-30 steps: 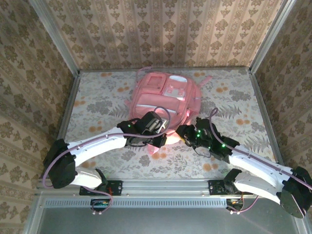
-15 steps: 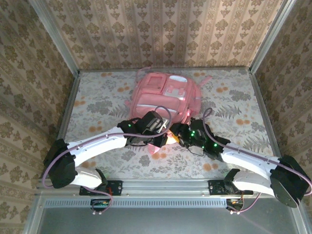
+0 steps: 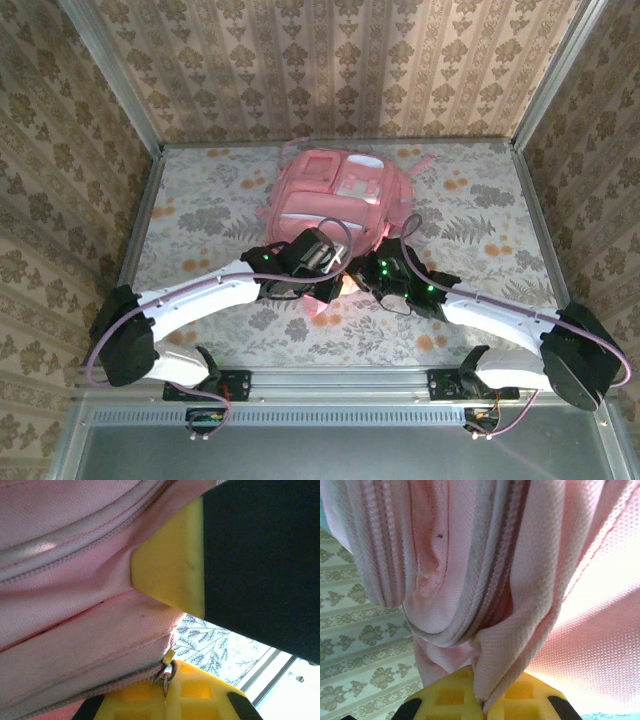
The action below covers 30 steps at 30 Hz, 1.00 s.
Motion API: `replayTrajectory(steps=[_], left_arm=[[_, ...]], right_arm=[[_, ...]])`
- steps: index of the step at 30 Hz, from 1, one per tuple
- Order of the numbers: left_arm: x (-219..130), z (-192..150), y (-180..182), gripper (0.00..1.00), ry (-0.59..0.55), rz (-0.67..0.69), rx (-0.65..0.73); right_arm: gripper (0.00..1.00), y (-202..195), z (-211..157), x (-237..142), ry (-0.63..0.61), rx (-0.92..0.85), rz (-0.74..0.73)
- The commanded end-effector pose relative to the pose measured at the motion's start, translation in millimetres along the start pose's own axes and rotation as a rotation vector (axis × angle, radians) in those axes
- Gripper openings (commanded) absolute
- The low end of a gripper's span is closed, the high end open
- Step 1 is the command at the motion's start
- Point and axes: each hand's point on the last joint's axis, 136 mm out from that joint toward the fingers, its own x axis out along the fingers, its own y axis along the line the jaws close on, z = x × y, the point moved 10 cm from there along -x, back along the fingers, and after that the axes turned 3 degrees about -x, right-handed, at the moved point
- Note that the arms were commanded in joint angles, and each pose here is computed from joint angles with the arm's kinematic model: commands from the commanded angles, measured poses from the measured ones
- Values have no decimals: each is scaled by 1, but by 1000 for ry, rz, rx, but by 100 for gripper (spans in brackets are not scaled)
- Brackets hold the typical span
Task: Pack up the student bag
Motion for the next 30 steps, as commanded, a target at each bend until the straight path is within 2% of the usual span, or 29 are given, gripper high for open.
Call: replayTrajectory(steps=[1, 8, 21, 30], left_arm=[[-12, -1, 2, 0, -22, -6, 31], [-21, -11, 24, 0, -7, 37, -26], [-31, -26, 45, 0, 8, 51, -84], [-23, -36, 68, 0, 28, 70, -160]], right_arm=[[0, 6, 10, -11, -97, -91, -56], [0, 6, 15, -23, -134, -178, -136], [0, -1, 25, -26, -138, -197, -185], [0, -5, 38, -32, -142, -206, -201]])
